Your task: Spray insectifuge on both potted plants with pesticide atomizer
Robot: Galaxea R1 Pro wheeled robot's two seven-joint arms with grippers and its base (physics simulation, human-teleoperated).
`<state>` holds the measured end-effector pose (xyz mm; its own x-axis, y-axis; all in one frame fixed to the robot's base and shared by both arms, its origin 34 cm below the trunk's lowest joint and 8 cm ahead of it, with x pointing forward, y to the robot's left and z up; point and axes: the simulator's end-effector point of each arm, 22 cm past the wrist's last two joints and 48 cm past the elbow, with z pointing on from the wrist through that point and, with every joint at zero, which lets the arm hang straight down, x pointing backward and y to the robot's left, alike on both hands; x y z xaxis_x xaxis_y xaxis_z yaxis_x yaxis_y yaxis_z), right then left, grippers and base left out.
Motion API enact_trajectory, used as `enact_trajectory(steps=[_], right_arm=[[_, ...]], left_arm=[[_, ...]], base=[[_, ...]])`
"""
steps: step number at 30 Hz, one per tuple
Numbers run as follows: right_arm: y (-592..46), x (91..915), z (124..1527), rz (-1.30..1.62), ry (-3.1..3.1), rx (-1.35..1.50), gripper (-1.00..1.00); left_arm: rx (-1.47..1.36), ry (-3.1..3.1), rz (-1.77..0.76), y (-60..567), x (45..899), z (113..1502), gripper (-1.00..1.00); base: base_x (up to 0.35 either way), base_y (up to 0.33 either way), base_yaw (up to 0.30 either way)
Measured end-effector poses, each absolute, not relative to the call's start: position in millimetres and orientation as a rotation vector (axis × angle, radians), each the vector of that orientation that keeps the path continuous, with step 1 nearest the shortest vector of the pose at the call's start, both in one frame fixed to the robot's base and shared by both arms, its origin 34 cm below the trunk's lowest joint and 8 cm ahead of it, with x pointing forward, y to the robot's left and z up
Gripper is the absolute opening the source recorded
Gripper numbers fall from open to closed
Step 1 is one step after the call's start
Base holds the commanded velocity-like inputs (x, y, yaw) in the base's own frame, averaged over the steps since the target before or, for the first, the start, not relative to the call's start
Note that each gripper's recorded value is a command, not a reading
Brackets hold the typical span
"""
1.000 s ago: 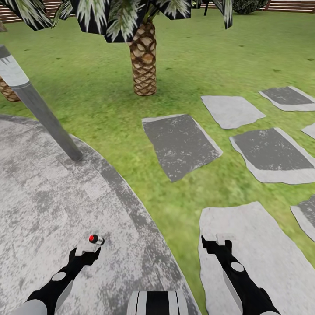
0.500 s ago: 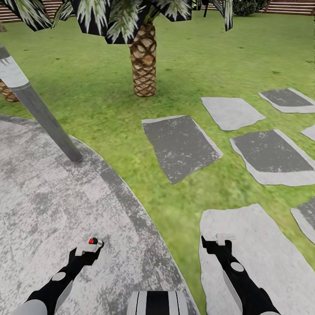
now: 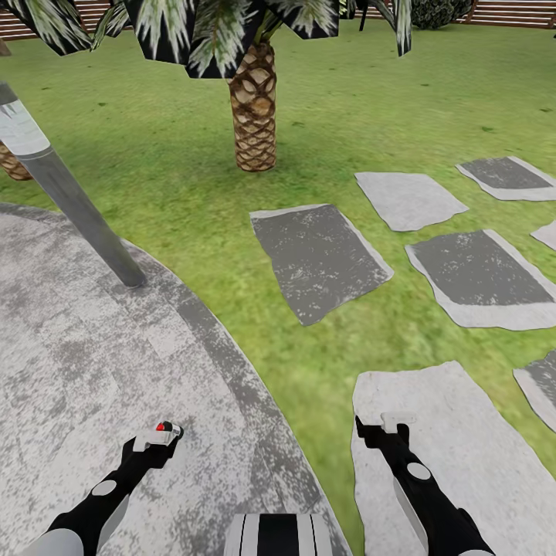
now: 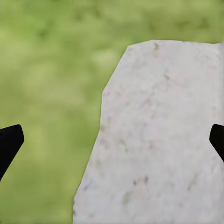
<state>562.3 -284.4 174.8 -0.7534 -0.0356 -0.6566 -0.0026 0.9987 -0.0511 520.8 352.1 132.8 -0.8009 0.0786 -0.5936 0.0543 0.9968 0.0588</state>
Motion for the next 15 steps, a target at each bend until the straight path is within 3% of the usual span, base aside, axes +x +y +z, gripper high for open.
enact_trajectory(steps=[15], right_arm=[[-284.4,562.3,174.8,-0.061,2.423,-0.026,1.0]], left_arm=[[0.092,2.502,0.051,351.8,520.2,132.5,1.0]], base=[[0.029,-0.012,0.0]])
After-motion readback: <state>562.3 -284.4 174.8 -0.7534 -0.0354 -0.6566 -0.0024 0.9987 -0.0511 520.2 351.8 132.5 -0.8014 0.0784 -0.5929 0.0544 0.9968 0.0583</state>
